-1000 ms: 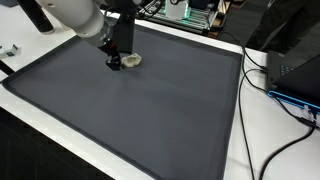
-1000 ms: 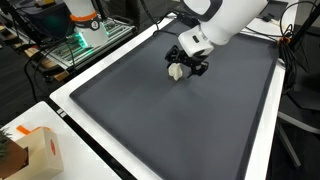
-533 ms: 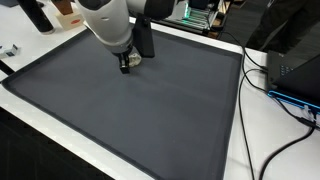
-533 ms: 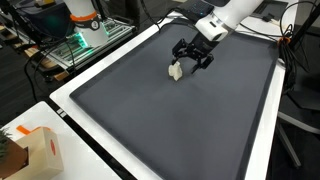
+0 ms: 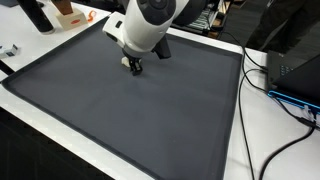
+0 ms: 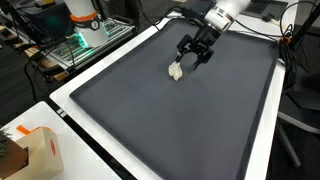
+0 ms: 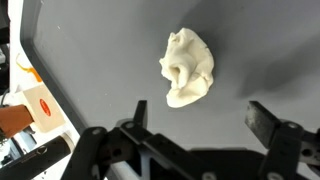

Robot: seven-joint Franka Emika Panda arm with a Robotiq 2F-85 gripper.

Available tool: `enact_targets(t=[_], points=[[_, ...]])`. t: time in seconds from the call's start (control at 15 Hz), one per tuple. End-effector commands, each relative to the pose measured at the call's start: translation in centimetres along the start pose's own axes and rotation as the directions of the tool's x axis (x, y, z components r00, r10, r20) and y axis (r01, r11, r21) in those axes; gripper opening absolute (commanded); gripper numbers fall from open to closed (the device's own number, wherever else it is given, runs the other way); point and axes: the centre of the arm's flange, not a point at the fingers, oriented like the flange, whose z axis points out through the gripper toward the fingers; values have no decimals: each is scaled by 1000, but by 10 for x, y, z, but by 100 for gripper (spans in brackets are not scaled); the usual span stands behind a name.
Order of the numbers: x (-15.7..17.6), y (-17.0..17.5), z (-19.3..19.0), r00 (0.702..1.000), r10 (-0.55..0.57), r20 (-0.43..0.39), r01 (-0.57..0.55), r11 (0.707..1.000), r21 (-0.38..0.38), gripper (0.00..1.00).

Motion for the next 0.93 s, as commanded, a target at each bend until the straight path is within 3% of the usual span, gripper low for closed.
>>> enact_targets(t=[0.0, 0.27, 0.6, 0.87], points=[[-29, 18, 3, 991, -94, -100, 96, 995, 17, 100], [-45, 26, -2, 963, -179, -201, 192, 980, 44, 100], [-58, 39, -5, 897, -317, -309, 345, 938, 38, 100], [-66, 49, -5, 849, -399, -347, 425, 905, 2, 100]])
